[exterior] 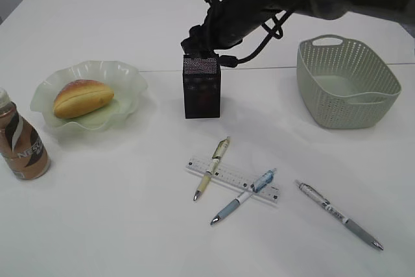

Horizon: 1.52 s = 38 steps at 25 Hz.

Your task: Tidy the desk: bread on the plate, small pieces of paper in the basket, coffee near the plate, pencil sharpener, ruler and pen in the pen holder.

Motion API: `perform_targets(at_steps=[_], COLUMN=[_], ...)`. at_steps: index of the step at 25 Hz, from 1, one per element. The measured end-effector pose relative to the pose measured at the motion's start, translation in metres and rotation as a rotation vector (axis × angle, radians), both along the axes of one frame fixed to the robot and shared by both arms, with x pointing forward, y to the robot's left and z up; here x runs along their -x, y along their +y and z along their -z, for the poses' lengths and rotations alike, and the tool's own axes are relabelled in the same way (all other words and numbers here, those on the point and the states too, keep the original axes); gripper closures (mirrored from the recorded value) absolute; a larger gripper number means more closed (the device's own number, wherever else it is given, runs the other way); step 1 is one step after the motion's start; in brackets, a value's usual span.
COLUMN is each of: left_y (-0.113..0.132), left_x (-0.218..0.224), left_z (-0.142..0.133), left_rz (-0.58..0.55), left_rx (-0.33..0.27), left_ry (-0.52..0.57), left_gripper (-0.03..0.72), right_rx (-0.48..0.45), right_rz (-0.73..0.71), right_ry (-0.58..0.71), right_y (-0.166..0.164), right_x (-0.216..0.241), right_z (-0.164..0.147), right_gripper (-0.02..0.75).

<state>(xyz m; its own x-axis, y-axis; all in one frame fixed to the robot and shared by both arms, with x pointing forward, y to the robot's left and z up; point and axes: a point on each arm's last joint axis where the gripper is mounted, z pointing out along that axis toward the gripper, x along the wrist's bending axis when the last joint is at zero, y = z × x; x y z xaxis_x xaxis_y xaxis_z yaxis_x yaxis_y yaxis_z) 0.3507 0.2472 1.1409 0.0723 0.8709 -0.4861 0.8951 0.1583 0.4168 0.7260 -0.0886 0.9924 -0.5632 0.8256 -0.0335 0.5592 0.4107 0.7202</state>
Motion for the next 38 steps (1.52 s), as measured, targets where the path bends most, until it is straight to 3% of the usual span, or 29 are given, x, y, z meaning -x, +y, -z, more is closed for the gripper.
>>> perform_targets(at_steps=[7, 17, 25, 30, 38], left_y=[0.000, 0.003, 0.005, 0.009, 0.013], left_x=[0.000, -0.001, -0.001, -0.002, -0.003], left_z=[0.000, 0.001, 0.002, 0.003, 0.004], left_rz=[-0.001, -0.008, -0.015, -0.027, -0.040], left_rx=[-0.004, -0.032, -0.059, -0.108, -0.161], left_ry=[-0.001, -0.005, -0.010, -0.018, -0.026], left_gripper=[0.191, 0.191, 0.191, 0.191, 0.191], right_rx=[0.007, 0.125, 0.205, 0.251, 0.442], right_rz=[-0.043, -0.144, 0.063, 0.030, -0.168], right_ry=[0.116, 0.380, 0.370, 0.416, 0.615], right_y=[-0.003, -0.018, -0.037, -0.030, -0.026], right_x=[0.022, 0.071, 0.082, 0.107, 0.151], right_z=[-0.029, -0.071, -0.091, -0.083, -0.013], right_gripper=[0.309, 0.309, 0.309, 0.309, 0.309])
